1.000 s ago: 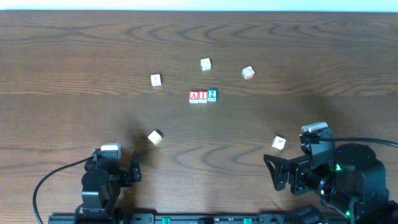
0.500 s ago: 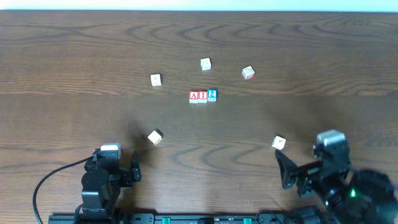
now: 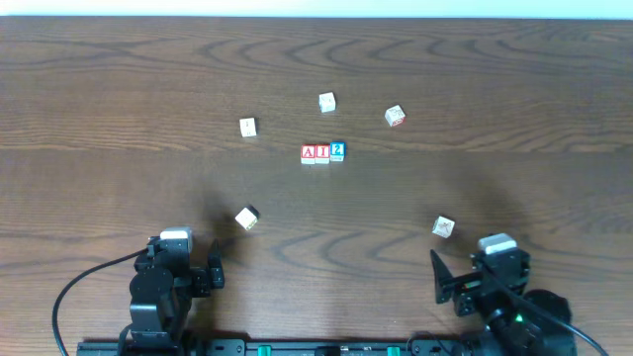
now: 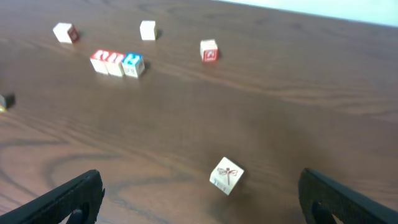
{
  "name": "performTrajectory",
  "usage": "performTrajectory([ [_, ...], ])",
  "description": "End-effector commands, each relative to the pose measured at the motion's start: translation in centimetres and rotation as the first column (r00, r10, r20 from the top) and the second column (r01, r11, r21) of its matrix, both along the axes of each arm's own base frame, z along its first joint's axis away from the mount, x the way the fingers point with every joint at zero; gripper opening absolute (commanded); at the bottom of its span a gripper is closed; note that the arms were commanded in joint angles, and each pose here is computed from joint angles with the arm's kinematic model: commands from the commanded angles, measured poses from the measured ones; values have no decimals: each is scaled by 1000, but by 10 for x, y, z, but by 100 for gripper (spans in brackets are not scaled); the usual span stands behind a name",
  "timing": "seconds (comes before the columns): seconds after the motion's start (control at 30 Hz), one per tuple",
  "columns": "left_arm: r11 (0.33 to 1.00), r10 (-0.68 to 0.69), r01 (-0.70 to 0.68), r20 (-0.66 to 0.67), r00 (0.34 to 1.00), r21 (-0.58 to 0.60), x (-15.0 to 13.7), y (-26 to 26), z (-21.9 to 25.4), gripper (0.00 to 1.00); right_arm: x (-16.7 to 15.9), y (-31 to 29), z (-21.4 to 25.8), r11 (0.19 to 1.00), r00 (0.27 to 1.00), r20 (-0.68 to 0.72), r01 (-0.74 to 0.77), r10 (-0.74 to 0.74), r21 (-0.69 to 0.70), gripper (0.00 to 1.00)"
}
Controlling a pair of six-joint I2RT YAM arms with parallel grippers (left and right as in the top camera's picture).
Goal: Spell out Ai2
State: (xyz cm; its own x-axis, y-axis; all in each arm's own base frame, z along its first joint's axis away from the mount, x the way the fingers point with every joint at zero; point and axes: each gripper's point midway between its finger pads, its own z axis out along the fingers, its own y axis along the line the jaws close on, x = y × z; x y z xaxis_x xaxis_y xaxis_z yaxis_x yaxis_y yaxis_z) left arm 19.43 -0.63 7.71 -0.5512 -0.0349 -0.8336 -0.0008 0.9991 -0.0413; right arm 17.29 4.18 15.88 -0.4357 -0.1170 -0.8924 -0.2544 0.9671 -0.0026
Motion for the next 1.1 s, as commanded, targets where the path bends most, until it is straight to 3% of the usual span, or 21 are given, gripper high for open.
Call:
performTrajectory([
  [0.0, 1000, 10, -10, -3, 1000, 25, -1, 4, -2, 95, 2, 3, -20, 1000, 999, -27, -20, 19, -9, 99],
  [0.37, 1000, 10, -10, -3, 1000, 25, -1, 4, -2, 95, -4, 21, -88, 993, 975, -189, -111, 118, 45, 99],
  [1.07, 1000, 10, -10, -3, 1000, 25, -1, 4, -2, 95, -3, 21, -88, 993, 975, -188, -112, 119, 45, 99],
])
